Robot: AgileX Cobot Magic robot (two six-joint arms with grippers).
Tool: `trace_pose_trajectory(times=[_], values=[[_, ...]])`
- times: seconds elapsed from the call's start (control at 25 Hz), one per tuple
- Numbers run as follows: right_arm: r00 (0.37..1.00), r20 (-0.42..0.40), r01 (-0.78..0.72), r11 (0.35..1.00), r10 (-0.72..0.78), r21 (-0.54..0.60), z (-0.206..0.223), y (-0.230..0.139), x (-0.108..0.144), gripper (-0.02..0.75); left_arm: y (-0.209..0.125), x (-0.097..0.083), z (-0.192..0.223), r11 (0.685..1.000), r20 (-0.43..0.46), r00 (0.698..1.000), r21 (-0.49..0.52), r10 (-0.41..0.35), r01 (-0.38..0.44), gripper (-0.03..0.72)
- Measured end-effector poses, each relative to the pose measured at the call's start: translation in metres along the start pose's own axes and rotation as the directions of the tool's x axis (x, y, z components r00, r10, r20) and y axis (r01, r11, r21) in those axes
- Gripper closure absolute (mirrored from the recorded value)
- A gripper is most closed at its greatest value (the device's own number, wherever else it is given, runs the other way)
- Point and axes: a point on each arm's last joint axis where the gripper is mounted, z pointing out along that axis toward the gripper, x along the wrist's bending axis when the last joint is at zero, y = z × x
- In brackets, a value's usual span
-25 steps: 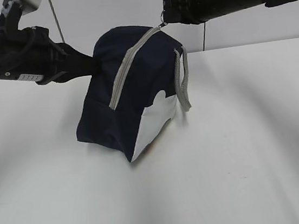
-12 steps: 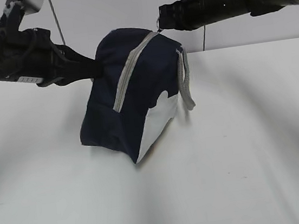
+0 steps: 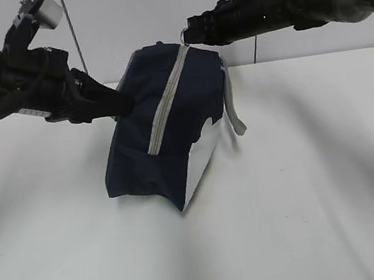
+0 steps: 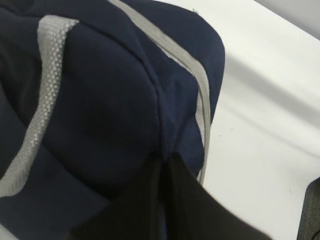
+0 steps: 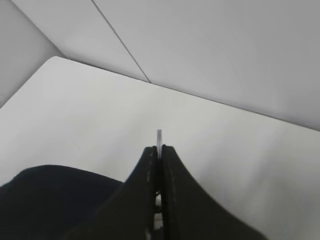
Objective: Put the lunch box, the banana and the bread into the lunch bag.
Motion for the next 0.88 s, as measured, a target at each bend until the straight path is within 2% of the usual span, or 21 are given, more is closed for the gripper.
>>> trace_pose_trajectory(times=[0.36,0.6,0.72,0.88], values=[[0.993,-0.117,-0.020,0.999,0.023,0.029,0.018,-0.012,-0.005,0.754,0.000,-0.002,-0.001,0.998,0.012,0.998,0.008,0.066,-0.066,0.690],[0.987,-0.160,-0.017,0.999,0.024,0.046,0.018,-0.011,-0.002,0.754,-0.001,-0.002,-0.001,0.996,0.020,0.996,0.011,0.088,-0.088,0.690],[0.981,-0.195,-0.008,0.999,0.017,0.048,0.014,-0.002,0.003,0.754,-0.001,-0.002,-0.001,0.999,0.017,0.999,0.011,0.040,-0.040,0.687],[0.974,-0.228,-0.012,0.999,0.020,0.035,0.009,0.011,0.008,0.754,-0.001,-0.002,-0.001,0.996,0.011,0.996,0.012,-0.092,0.091,0.631]])
